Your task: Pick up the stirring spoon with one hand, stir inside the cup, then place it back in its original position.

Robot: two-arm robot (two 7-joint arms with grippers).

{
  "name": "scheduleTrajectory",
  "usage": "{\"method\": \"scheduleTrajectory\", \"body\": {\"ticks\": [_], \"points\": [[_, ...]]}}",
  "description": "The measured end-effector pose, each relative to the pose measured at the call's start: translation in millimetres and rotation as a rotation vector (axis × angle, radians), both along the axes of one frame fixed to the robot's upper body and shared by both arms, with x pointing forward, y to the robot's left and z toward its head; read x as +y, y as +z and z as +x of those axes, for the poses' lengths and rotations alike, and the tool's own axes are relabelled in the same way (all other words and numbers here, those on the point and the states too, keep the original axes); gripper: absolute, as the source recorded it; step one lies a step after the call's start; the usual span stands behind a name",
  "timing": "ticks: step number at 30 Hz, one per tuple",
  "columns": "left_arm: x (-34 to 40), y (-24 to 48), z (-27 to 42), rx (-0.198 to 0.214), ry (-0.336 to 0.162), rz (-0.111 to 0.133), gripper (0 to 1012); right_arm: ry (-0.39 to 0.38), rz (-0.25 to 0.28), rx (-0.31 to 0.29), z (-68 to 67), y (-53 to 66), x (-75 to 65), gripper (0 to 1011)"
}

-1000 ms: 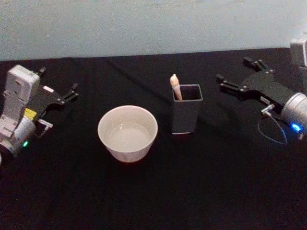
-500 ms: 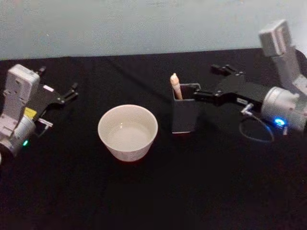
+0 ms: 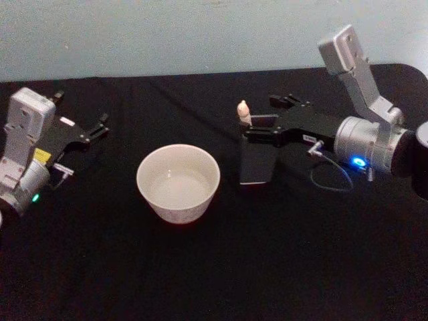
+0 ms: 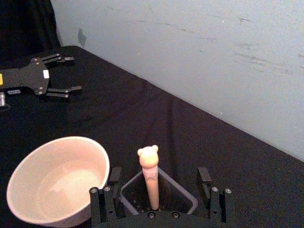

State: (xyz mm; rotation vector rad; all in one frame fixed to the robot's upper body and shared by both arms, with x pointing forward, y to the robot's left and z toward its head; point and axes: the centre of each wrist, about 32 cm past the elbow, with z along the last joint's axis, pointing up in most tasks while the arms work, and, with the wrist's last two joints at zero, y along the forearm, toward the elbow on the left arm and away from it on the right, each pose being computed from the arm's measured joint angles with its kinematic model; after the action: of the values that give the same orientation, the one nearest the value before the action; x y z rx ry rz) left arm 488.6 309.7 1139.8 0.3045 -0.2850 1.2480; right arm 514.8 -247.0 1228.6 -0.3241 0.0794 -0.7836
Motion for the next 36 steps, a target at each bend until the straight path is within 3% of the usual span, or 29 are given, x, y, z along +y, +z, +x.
{"method": "scheduleTrajectory", "body": {"ticks": [17, 36], "points": [[0.0, 0.0, 0.0, 0.0, 0.0, 0.0, 1001, 0.009, -0.013, 0.0, 16.4, -5.5, 16.6, 1002], [0.0, 0.0, 0.0, 0.0, 0.0, 0.0, 1001, 0.017, -0.016, -0.007, 17.8, -6.2, 19.2, 991]]}}
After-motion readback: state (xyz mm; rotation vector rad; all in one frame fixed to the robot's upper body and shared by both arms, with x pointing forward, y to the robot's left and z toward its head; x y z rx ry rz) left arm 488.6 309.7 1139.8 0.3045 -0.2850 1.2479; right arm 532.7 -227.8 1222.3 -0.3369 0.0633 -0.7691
